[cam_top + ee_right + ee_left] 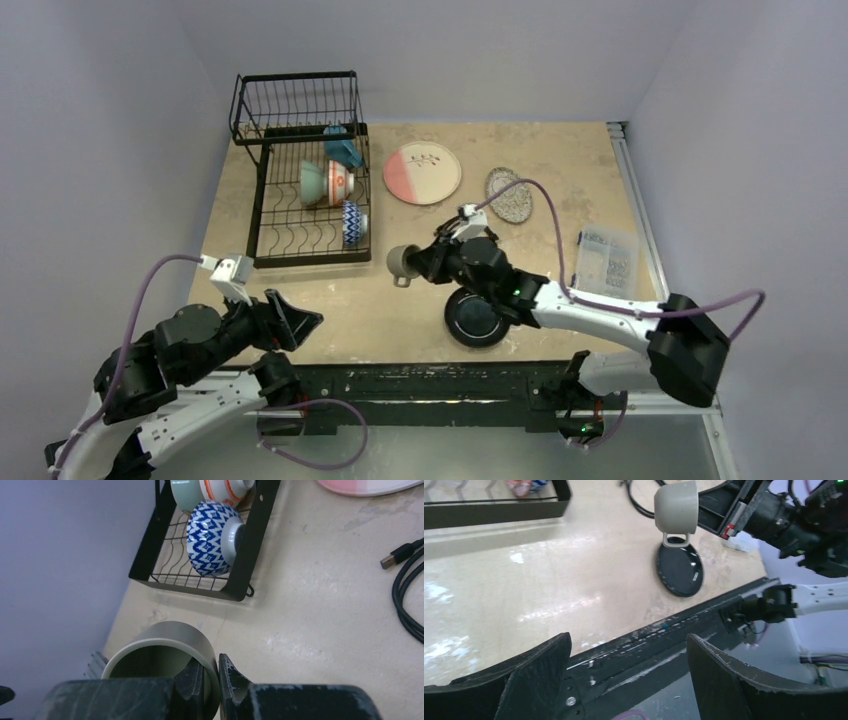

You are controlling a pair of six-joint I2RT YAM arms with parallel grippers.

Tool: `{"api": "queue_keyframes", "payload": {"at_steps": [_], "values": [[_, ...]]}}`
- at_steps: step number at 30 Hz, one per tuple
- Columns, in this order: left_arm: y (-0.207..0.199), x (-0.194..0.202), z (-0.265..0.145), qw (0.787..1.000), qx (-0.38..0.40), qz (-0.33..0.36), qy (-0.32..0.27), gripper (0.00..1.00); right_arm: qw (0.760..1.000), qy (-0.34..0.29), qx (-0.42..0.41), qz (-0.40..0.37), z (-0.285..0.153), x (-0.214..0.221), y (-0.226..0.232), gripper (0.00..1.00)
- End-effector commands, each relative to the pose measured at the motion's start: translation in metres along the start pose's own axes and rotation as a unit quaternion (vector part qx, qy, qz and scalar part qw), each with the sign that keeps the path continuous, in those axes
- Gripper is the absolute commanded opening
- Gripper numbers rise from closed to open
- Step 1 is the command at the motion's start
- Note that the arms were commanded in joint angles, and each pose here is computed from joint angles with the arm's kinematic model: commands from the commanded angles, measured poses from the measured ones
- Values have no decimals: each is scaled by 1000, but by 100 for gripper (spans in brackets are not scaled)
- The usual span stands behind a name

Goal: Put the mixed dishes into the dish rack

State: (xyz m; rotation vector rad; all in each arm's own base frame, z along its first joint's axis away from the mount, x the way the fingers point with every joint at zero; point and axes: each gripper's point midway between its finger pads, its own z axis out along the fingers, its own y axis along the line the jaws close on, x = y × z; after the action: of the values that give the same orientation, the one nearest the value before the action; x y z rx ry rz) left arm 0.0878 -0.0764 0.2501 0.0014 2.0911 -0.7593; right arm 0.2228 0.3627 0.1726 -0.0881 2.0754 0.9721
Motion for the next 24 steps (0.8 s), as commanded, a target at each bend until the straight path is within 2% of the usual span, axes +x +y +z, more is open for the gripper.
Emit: {"api": "queue_keyframes", "payload": {"at_steps": [1, 3, 6, 10, 12, 15, 18, 22, 24], "values": [[-54, -6, 11, 994, 107, -34, 6, 86, 978, -63, -195, 42, -44, -40, 57, 0], [-76, -5, 14, 987, 156, -47, 15, 88, 972, -86, -214, 54, -61, -48, 57, 0], [-112, -1, 15, 968, 237, -68, 38, 89, 947, -140, -275, 90, -95, -68, 64, 0], [-153, 4, 24, 938, 322, -104, 70, 87, 921, -164, -327, 132, -121, -76, 69, 0], [-171, 8, 31, 923, 355, -118, 90, 81, 907, -166, -360, 145, -132, -78, 76, 0], [-191, 13, 40, 898, 401, -142, 110, 65, 883, -178, -399, 170, -146, -82, 81, 0], [-208, 6, 43, 875, 441, -167, 108, 58, 873, -184, -413, 185, -151, -84, 81, 0], [-212, 5, 55, 878, 435, -169, 104, 43, 870, -187, -412, 196, -149, -85, 79, 0], [-204, 3, 65, 896, 406, -163, 78, 40, 871, -190, -406, 204, -147, -85, 75, 0]]}}
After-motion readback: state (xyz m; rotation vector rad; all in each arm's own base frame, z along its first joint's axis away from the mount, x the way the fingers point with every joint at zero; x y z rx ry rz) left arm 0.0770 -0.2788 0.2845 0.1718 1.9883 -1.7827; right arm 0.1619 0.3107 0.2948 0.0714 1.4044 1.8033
